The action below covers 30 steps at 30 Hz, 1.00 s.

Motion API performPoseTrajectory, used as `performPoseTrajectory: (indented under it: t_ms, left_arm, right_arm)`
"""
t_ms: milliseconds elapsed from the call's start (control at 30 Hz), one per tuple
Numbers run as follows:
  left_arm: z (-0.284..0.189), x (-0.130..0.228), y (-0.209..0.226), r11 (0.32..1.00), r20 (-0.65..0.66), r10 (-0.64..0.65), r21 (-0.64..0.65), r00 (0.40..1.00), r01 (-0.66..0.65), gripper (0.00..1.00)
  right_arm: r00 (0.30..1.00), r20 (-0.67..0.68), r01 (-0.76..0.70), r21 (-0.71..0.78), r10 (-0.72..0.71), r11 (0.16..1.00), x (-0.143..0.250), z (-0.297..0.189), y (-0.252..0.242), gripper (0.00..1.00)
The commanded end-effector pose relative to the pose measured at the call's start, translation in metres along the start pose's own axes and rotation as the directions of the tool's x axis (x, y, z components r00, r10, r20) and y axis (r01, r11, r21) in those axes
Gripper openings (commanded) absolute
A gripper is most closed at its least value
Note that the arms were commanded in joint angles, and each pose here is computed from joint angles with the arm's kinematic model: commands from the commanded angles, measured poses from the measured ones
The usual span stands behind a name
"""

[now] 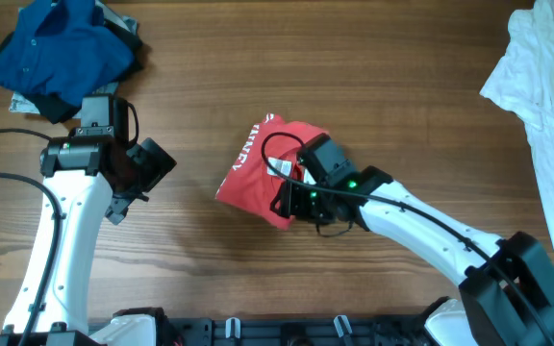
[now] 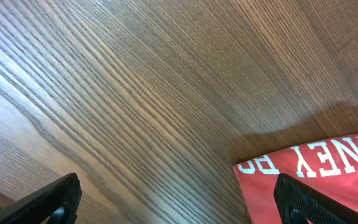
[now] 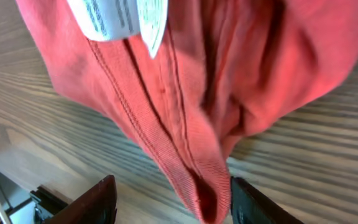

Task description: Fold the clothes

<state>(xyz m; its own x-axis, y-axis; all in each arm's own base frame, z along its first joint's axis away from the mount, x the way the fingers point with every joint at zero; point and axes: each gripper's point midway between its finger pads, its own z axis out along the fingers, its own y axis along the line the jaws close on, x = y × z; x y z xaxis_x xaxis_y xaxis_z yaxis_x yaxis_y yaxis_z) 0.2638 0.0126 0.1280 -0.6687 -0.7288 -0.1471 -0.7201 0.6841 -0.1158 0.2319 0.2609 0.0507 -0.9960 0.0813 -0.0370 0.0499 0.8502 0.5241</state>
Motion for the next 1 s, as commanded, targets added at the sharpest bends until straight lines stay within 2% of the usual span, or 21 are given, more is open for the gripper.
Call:
performPoseTrajectory:
  t_ms: [0, 100, 267, 300, 333, 533, 600, 633, 700, 800, 933, 967]
  left_arm:
    - [0.003, -0.002, 0.004, 1.000, 0.004, 0.001, -0.022, 1.000, -0.001, 1.00]
    - [0.003, -0.002, 0.004, 1.000, 0.004, 0.001, -0.021, 1.000, -0.001, 1.00]
    - [0.003, -0.002, 0.004, 1.000, 0.007, 0.001, -0.023, 1.000, 0.000, 1.00]
    - [0.003, -0.003, 0.005, 1.000, 0.009, 0.001, -0.026, 1.000, -0.001, 1.00]
    - [0.003, -0.003, 0.005, 1.000, 0.009, 0.001, -0.026, 1.000, -0.001, 1.00]
    - [0.003, -0.003, 0.005, 1.000, 0.010, 0.001, -0.026, 1.000, -0.001, 1.00]
    - [0.003, -0.003, 0.005, 1.000, 0.010, 0.001, -0.026, 1.000, 0.000, 1.00]
    - [0.003, -0.004, 0.003, 1.000, 0.016, 0.000, -0.020, 1.000, 0.000, 1.00]
    - [0.003, -0.005, 0.003, 1.000, 0.018, 0.000, -0.018, 1.000, 0.000, 1.00]
    - [0.003, -0.005, 0.003, 1.000, 0.018, 0.000, -0.018, 1.000, 0.000, 1.00]
    - [0.003, -0.005, 0.003, 1.000, 0.018, 0.001, -0.018, 1.000, 0.000, 1.00]
    - [0.003, -0.005, 0.003, 1.000, 0.018, 0.001, -0.018, 1.000, 0.000, 1.00]
  right_arm:
    - [0.998, 0.002, -0.059, 0.055, 0.059, 0.997, 0.004, 0.009, -0.015, 0.57]
    - [0.998, -0.014, -0.065, 0.067, 0.066, 0.996, 0.006, 0.024, -0.025, 0.52]
    - [0.996, 0.026, -0.081, 0.074, 0.080, 0.994, -0.002, 0.024, -0.026, 0.19]
    - [0.996, 0.022, -0.089, 0.079, 0.087, 0.993, -0.001, 0.024, -0.027, 0.09]
    - [0.996, 0.019, -0.090, 0.081, 0.089, 0.993, 0.000, 0.024, -0.027, 0.04]
    - [0.996, 0.038, -0.083, 0.067, 0.080, 0.994, 0.008, -0.011, -0.018, 0.04]
    - [0.991, 0.046, -0.129, 0.132, 0.124, 0.983, 0.020, -0.030, -0.031, 0.04]
    - [0.991, 0.024, -0.132, 0.147, 0.130, 0.980, 0.026, -0.031, -0.035, 0.11]
    - [0.990, 0.008, -0.140, 0.172, 0.141, 0.975, 0.032, -0.031, -0.041, 0.05]
    - [0.987, 0.005, -0.156, 0.233, 0.159, 0.960, 0.037, -0.034, -0.054, 0.05]
    - [0.988, 0.065, -0.151, 0.247, 0.139, 0.957, 0.028, -0.045, -0.053, 0.18]
    - [0.986, 0.108, -0.149, 0.258, 0.125, 0.955, 0.022, -0.055, -0.053, 0.32]
